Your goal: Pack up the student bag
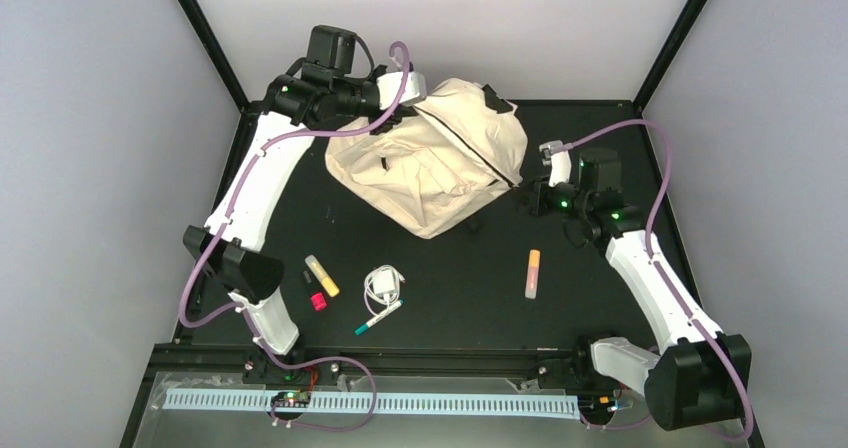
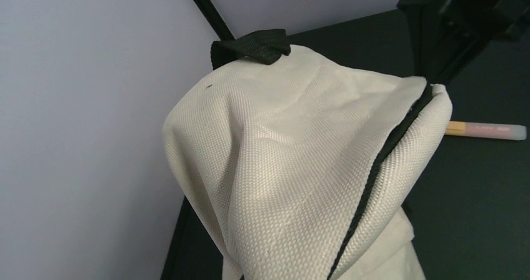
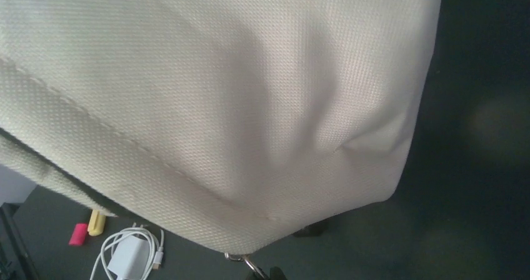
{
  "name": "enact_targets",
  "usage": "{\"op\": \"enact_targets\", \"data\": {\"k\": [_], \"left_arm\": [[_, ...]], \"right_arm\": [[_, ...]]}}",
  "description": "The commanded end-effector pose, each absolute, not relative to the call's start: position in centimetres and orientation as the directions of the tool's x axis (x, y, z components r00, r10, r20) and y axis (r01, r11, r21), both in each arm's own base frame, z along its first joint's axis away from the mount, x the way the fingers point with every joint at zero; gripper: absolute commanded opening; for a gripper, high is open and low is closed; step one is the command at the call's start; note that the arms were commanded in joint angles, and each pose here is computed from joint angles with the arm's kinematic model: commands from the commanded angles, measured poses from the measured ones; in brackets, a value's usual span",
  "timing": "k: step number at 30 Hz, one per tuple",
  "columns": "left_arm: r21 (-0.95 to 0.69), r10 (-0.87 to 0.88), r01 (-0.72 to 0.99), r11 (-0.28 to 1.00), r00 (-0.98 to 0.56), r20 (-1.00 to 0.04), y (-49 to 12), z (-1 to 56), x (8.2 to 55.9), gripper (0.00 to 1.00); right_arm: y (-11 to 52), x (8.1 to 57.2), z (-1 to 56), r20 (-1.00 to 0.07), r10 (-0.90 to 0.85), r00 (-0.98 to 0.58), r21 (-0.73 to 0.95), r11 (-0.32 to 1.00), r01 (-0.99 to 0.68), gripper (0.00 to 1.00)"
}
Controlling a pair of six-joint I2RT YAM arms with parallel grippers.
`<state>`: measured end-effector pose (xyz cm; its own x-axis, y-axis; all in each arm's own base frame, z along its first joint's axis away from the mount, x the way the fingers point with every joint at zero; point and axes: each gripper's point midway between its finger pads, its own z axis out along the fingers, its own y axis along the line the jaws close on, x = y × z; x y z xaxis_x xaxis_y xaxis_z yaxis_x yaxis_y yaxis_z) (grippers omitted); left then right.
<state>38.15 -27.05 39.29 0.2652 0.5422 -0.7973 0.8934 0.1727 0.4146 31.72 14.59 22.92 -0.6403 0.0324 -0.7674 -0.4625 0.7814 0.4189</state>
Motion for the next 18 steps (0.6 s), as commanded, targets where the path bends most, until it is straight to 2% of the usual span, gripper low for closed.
{"op": "enact_targets", "data": {"k": [1,5,8,9,10,12,13,14,18], "left_arm": [[0.435,0.515,0.873,0.219,0.275,-0.811,-24.7,42.1,36.6,0.02],[0.407,0.536,0.890,0.205,0.247,-0.808,-23.9,40.1,36.0,0.01],[0.401,0.559,0.905,0.142,0.261,-0.787,-23.7,38.0,34.6,0.02],[0.410,0.562,0.904,0.123,0.277,-0.780,-23.7,37.8,34.2,0.08],[0.421,0.561,0.901,0.109,0.294,-0.774,-23.6,37.9,33.8,0.22],[0.446,0.558,0.891,0.090,0.326,-0.763,-23.6,38.6,33.2,0.70],[0.461,0.559,0.884,0.076,0.345,-0.754,-23.7,39.1,32.9,0.88],[0.479,0.561,0.876,0.056,0.369,-0.741,-23.7,39.5,32.5,0.97],[0.604,0.551,0.797,-0.016,0.511,-0.660,-24.8,42.7,31.2,0.99]], "right_arm": [[14.1,32.3,20.7,-0.718,0.106,-0.688,0.504,0.760,-0.409,0.01],[14.8,33.2,22.2,-0.721,0.098,-0.686,0.517,0.735,-0.439,0.01],[14.9,33.8,26.0,-0.773,0.090,-0.628,0.478,0.734,-0.483,0.01],[14.9,34.1,27.7,-0.795,0.088,-0.601,0.459,0.734,-0.500,0.01],[14.9,34.2,29.3,-0.811,0.086,-0.579,0.444,0.735,-0.513,0.01],[15.1,34.5,32.8,-0.844,0.082,-0.530,0.413,0.729,-0.546,0.01],[15.4,34.6,34.3,-0.857,0.081,-0.509,0.403,0.721,-0.564,0.01],[15.9,34.7,35.7,-0.867,0.081,-0.492,0.397,0.708,-0.584,0.01],[19.1,34.7,38.5,-0.883,0.029,-0.469,0.373,0.651,-0.662,0.01]]}}
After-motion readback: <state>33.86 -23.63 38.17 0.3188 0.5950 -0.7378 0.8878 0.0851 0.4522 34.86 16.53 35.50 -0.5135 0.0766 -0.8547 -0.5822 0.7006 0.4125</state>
